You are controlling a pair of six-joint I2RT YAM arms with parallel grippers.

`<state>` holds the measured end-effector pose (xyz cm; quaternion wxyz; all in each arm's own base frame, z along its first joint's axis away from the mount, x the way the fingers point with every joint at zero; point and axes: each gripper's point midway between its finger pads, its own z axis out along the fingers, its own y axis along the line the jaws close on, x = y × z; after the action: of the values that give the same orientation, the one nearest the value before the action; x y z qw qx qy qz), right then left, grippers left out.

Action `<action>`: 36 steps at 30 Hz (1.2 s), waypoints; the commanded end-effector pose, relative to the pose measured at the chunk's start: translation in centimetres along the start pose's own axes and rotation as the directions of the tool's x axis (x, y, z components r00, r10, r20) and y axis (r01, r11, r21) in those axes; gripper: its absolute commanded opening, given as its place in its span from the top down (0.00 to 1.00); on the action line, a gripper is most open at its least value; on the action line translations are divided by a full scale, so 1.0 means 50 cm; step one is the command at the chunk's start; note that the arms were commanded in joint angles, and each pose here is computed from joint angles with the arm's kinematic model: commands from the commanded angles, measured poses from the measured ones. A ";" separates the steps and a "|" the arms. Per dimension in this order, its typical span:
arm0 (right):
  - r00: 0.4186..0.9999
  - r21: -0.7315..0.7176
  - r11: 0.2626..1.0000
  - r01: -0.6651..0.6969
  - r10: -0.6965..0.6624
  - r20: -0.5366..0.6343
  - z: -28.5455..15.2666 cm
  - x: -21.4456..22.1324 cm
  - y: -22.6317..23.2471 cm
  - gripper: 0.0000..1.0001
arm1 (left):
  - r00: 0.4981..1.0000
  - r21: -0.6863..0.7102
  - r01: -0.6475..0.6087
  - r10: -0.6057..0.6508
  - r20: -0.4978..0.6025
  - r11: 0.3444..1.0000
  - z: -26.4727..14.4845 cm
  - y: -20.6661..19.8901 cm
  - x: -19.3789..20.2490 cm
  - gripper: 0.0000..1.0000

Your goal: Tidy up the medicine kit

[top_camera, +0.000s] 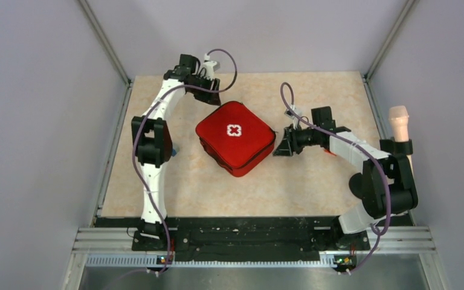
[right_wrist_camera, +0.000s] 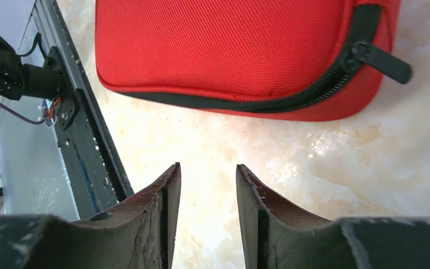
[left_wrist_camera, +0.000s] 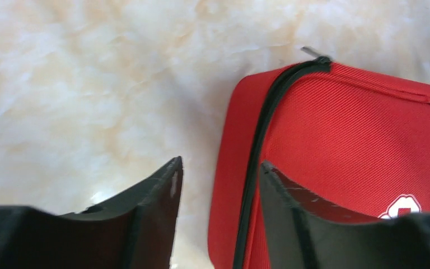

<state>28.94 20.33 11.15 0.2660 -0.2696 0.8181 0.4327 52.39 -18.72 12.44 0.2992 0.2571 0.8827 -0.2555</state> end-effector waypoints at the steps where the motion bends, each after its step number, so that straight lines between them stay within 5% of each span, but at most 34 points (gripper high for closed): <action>1: 0.992 0.022 0.998 0.064 -0.066 0.105 -0.047 -0.081 0.015 0.58 | 0.991 -0.207 -0.006 0.033 0.127 0.978 -0.141 0.059 -0.066 0.37; 3: 0.981 0.046 0.987 0.152 -0.156 0.113 -0.065 -0.100 0.011 0.55 | 0.981 -0.217 0.071 -0.029 0.192 0.974 -0.178 0.042 -0.050 0.29; 4: 0.968 0.052 0.972 0.228 -0.232 0.099 -0.072 -0.106 0.010 0.54 | 0.975 -0.205 0.098 -0.054 0.214 0.974 -0.193 0.026 -0.041 0.09; 5: 0.947 0.053 0.949 0.310 -0.313 0.078 -0.078 -0.109 0.007 0.53 | 0.973 -0.186 0.127 -0.085 0.216 0.974 -0.202 0.007 -0.023 0.05; 11: 0.751 -0.033 0.753 0.657 -0.657 -0.065 -0.077 -0.133 -0.045 0.54 | 0.957 0.011 0.253 -0.251 0.146 0.968 -0.208 -0.103 0.070 0.17; 16: 0.656 -0.105 0.668 0.737 -0.744 -0.124 -0.051 -0.175 -0.114 0.55 | 0.939 0.027 0.338 -0.339 0.052 0.941 -0.195 -0.122 0.134 0.19; 25: 0.582 -0.224 0.609 0.761 -0.793 -0.177 0.002 -0.159 -0.199 0.56 | 0.941 0.116 0.335 -0.338 0.000 0.935 -0.205 -0.168 0.170 0.20; 36: 0.556 -0.303 0.581 0.755 -0.813 -0.174 0.057 -0.113 -0.139 0.65 | 0.950 0.056 0.312 -0.312 -0.020 0.948 -0.174 -0.126 0.183 0.21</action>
<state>39.65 18.67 7.97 0.2618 -0.6794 0.6194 0.2936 38.33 -15.57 14.61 0.2414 0.1118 0.9043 -0.3337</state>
